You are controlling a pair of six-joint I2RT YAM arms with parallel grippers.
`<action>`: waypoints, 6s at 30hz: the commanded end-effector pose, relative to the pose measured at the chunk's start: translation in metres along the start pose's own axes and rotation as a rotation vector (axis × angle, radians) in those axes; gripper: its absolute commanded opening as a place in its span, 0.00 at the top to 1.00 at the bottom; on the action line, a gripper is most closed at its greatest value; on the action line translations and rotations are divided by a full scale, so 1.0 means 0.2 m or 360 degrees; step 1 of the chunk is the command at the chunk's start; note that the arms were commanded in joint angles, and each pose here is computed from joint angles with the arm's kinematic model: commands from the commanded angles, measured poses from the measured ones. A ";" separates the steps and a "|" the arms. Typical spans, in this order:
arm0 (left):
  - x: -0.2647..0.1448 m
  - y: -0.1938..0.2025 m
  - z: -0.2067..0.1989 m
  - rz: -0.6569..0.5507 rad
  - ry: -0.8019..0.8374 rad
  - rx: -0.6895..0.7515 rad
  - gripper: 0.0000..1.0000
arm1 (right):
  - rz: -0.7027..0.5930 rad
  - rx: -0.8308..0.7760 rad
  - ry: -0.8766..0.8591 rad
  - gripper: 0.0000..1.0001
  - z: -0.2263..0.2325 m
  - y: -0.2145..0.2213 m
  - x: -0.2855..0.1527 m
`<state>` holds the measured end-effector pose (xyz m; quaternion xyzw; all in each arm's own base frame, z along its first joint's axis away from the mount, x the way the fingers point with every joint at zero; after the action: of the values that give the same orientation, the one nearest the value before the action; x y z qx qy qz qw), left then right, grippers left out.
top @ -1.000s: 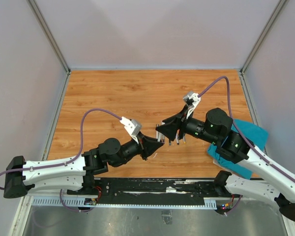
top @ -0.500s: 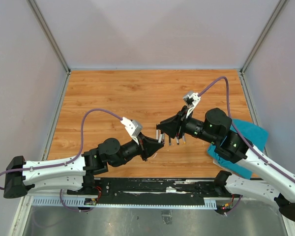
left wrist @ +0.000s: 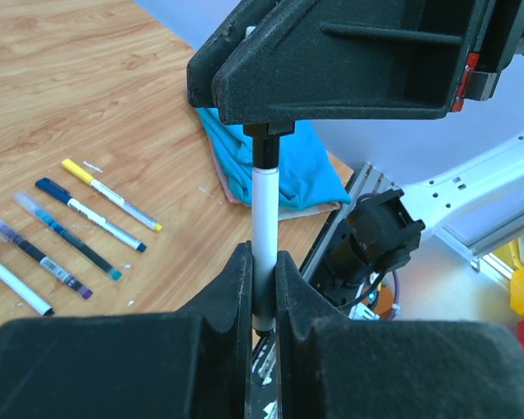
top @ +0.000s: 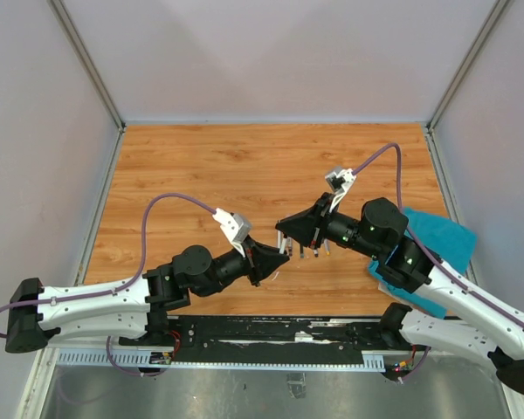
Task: Insert the pens into the pen caps
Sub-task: Press the pen cap onto the pen, then place the pen at the center of the board, then reset both arms
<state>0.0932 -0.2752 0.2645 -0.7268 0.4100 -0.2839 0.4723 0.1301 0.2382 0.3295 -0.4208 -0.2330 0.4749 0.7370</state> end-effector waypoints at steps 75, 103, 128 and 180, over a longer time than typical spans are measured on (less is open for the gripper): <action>0.14 0.41 0.50 0.0568 -0.1185 -0.0235 1.00 | 0.0425 0.0020 0.1090 0.31 -0.60 0.29 -0.34; 0.37 0.64 0.86 0.0831 -0.1655 -0.0100 0.98 | 0.0098 0.0104 0.1115 0.01 -0.59 0.33 -0.56; 0.39 0.72 0.90 0.0896 -0.1625 -0.0146 0.72 | 0.0173 0.0229 0.0768 0.01 -0.57 0.43 -0.42; 0.26 0.02 0.67 0.0387 -0.1345 -0.0030 0.52 | 0.0060 0.0141 0.1159 0.02 -0.63 0.33 -0.53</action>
<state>0.2248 -0.2782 0.1733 -0.7177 0.2956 0.1441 0.6138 0.1370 0.1228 0.1988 -0.4983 0.0562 0.3784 0.7781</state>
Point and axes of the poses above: each gripper's point midway between its finger pads, its own x axis out along the fingers, its own z axis along the line the jaws close on, y = z × x, the point moved 6 cm from there along -x, back along the fingers, and after that the axes turned 3 degrees about x, right-handed, at the moved point
